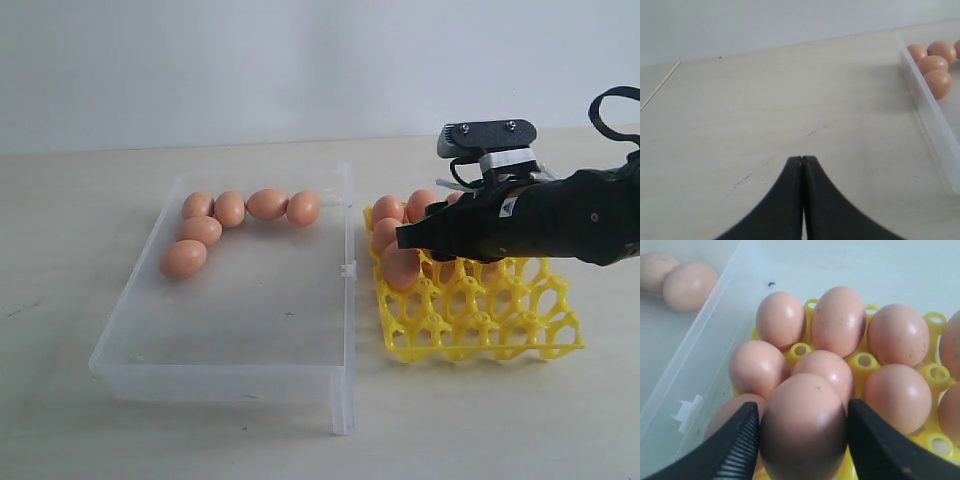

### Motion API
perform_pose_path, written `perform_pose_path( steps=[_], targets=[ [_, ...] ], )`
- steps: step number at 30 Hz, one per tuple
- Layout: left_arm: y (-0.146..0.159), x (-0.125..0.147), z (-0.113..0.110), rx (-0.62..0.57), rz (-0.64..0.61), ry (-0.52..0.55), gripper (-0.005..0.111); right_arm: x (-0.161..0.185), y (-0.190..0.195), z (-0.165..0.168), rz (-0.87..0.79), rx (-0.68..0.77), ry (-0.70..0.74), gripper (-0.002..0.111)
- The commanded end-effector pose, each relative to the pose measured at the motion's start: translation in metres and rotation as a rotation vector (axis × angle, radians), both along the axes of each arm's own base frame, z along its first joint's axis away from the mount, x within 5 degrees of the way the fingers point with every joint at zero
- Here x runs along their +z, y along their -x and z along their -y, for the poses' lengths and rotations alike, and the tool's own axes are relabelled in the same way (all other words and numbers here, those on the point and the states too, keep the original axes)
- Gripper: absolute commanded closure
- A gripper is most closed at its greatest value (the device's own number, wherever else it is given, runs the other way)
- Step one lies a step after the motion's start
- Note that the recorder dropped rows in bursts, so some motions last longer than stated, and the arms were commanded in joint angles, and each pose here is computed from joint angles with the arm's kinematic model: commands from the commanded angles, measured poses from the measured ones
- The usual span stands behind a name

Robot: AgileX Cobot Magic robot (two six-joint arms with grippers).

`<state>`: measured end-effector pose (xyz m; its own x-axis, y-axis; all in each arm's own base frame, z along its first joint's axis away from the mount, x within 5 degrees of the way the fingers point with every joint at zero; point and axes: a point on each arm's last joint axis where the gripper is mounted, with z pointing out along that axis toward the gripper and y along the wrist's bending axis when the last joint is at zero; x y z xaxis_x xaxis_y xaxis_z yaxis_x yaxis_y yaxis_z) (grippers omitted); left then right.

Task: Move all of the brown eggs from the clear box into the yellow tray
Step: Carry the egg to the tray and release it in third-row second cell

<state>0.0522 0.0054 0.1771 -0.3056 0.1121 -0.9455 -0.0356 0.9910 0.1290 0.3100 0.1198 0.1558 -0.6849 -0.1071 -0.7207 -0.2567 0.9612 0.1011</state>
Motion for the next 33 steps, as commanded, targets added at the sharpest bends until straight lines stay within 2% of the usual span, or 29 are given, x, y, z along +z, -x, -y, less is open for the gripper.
perform_pose_path(
  steps=[1, 8, 10, 12, 14, 15, 23, 33],
  targets=[
    [0.000, 0.002, 0.000, -0.006, 0.013, 0.006, 0.107, -0.001, -0.001, -0.001, -0.001, 0.015, 0.013, 0.108],
    [0.000, 0.002, 0.000, -0.006, 0.013, 0.006, 0.107, -0.013, -0.001, -0.001, -0.038, 0.024, 0.034, 0.106],
    [0.000, 0.002, 0.000, -0.006, 0.013, 0.006, 0.107, -0.013, -0.001, -0.001, -0.038, 0.024, 0.034, 0.096],
    [0.000, 0.002, 0.000, -0.006, 0.013, 0.006, 0.107, -0.013, -0.001, -0.001, -0.044, 0.020, 0.031, 0.070],
    [0.000, 0.002, 0.000, -0.006, 0.013, 0.006, 0.107, -0.013, 0.000, -0.001, -0.052, 0.020, 0.034, 0.050],
    [0.000, 0.002, 0.000, -0.006, 0.013, 0.006, 0.107, -0.014, 0.000, -0.001, -0.054, 0.020, 0.034, 0.048],
    [0.000, 0.002, 0.000, -0.006, 0.013, 0.006, 0.107, 0.009, 0.002, 0.000, 0.006, 0.012, 0.004, 0.049],
    [0.000, 0.002, 0.000, -0.006, 0.013, 0.006, 0.107, 0.057, -0.009, -0.006, 0.045, 0.008, -0.038, 0.049]
  ],
)
